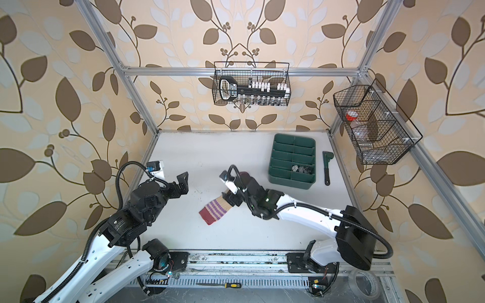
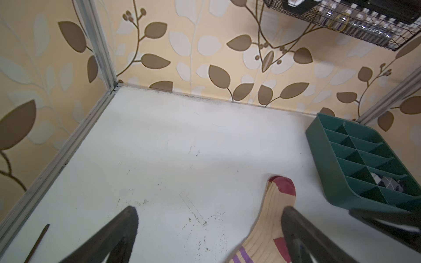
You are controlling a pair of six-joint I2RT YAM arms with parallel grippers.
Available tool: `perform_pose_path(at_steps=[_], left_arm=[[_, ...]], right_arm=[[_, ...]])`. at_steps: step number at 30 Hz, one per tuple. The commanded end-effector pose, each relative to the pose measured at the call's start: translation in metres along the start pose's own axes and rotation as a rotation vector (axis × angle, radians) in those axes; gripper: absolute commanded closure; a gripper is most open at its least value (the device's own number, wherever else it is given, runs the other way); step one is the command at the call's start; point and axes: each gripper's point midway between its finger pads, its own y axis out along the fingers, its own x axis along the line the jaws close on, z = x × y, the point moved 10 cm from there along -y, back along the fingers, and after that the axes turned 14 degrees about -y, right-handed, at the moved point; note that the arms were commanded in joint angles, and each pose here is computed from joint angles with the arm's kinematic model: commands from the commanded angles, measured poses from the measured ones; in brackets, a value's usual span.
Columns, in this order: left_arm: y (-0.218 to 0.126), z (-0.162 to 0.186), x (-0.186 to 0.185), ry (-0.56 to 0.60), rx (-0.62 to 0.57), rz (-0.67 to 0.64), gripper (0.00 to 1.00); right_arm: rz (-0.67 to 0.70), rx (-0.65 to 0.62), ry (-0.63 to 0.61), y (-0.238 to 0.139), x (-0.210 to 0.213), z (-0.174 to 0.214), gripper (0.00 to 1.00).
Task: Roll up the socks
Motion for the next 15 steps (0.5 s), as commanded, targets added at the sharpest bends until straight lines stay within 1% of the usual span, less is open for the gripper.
perform_pose_path(at_steps=[1,2,4,8,11,15], left_arm=[[-0.011,-0.016,0.002,-0.054,-0.08,-0.05,0.01],[-0.013,-0.017,0.004,-0.06,-0.092,-0.054,0.01],[-0.018,-0.02,0.006,-0.066,-0.112,-0.049,0.01],[-0.024,-0.022,0.009,-0.071,-0.127,-0.044,0.01],[-0.025,-0.021,0.01,-0.063,-0.121,-0.049,0.01],[-0.023,-0.018,0.011,-0.05,-0.114,-0.053,0.01]], right_arm=[[-0.04,-0.052,-0.324,0.004,0.046,0.02,0.24],[-0.067,-0.096,-0.384,0.004,0.061,0.02,0.25],[-0.08,-0.133,-0.437,0.01,0.084,0.017,0.29],[-0.131,-0.147,-0.46,0.037,0.112,0.006,0.34],[-0.139,-0.155,-0.489,0.054,0.126,0.0,0.37],[-0.174,-0.155,-0.459,0.069,0.137,0.001,0.38]])
